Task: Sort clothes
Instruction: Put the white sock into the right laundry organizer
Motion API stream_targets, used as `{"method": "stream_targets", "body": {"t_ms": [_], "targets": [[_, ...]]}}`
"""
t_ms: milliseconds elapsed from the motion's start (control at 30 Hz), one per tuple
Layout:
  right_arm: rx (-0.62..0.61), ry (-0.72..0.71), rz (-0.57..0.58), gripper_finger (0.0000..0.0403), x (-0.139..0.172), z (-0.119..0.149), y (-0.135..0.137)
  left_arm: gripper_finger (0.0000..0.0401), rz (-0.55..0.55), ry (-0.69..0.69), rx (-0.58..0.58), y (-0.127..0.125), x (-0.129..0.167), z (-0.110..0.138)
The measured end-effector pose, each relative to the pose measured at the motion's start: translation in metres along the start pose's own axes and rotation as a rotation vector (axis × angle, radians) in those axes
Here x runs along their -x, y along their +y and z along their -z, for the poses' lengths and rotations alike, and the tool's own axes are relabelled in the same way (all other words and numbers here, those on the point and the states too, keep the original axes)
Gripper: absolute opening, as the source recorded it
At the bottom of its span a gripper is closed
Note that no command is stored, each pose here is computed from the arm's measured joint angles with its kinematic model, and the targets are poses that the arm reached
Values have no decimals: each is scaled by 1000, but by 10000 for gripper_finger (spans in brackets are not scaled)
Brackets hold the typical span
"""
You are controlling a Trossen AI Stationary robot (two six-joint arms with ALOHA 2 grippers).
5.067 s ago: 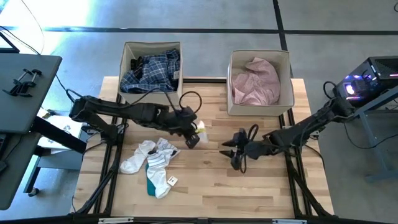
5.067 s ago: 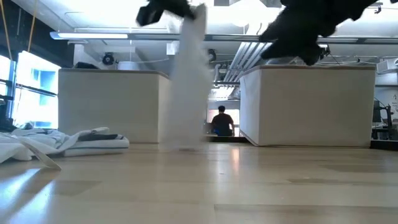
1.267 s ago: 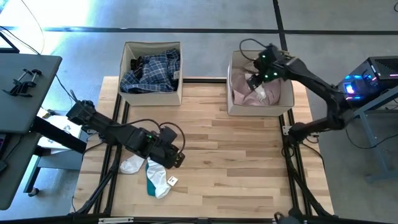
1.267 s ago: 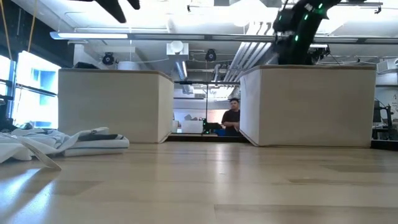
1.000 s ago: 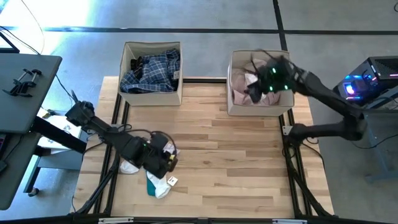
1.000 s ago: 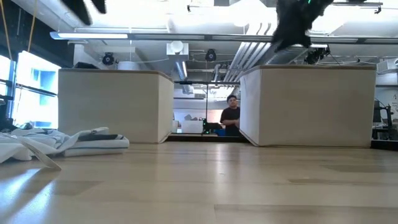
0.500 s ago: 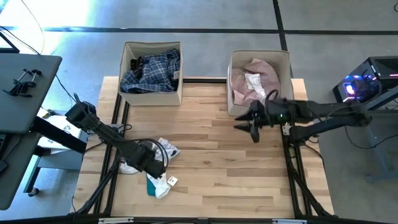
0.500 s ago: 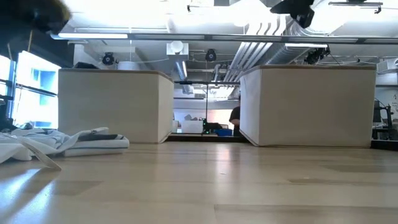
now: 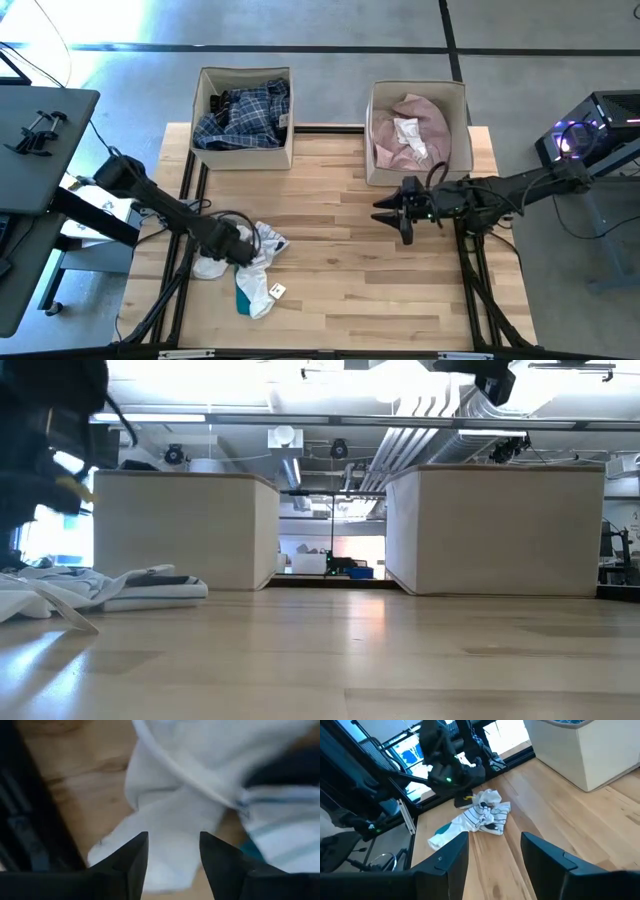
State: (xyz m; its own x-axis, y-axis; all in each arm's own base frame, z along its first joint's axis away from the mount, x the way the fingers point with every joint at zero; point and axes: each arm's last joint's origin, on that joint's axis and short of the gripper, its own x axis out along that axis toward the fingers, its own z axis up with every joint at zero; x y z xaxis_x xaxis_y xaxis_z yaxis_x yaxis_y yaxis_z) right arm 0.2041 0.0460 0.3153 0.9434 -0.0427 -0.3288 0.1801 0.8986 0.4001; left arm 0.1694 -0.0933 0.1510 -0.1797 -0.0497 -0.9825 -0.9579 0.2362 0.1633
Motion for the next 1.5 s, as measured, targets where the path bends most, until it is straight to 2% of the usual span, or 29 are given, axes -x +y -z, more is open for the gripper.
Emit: {"method": "stream_targets", "body": {"t_ms": [200, 367, 433, 500, 700, 833, 1067, 1167, 1300, 1500], "targets": [[-5, -11, -6, 170, 0, -1, 1, 109, 57, 29, -19, 7, -18, -6], [-4, -11, -6, 170, 0, -1, 1, 27, 62, 28, -112, 7, -16, -5], [-4, -11, -6, 170, 0, -1, 1, 8, 34, 23, -120, 9, -12, -5], [-6, -11, -6, 170, -1, -1, 1, 9, 18, 18, -118, 11, -3, -4], [40, 2, -31, 170, 0, 0, 2, 2, 112, -59, -162, 10, 52, 8], [153, 12, -63, 170, -3, 2, 6, 1, 252, -186, -210, 9, 98, 13], [245, -57, -149, 170, -24, 1, 18, 1, 585, -520, -434, -13, 163, 17], [259, -112, -168, 170, -37, 0, 23, 0, 699, -670, -509, -26, 179, 17], [238, -121, -164, 174, -51, -3, 27, 0, 798, -784, -553, -45, 189, 14], [240, -116, -170, 222, -66, -14, 39, 0, 920, -910, -621, -74, 199, 10]]}}
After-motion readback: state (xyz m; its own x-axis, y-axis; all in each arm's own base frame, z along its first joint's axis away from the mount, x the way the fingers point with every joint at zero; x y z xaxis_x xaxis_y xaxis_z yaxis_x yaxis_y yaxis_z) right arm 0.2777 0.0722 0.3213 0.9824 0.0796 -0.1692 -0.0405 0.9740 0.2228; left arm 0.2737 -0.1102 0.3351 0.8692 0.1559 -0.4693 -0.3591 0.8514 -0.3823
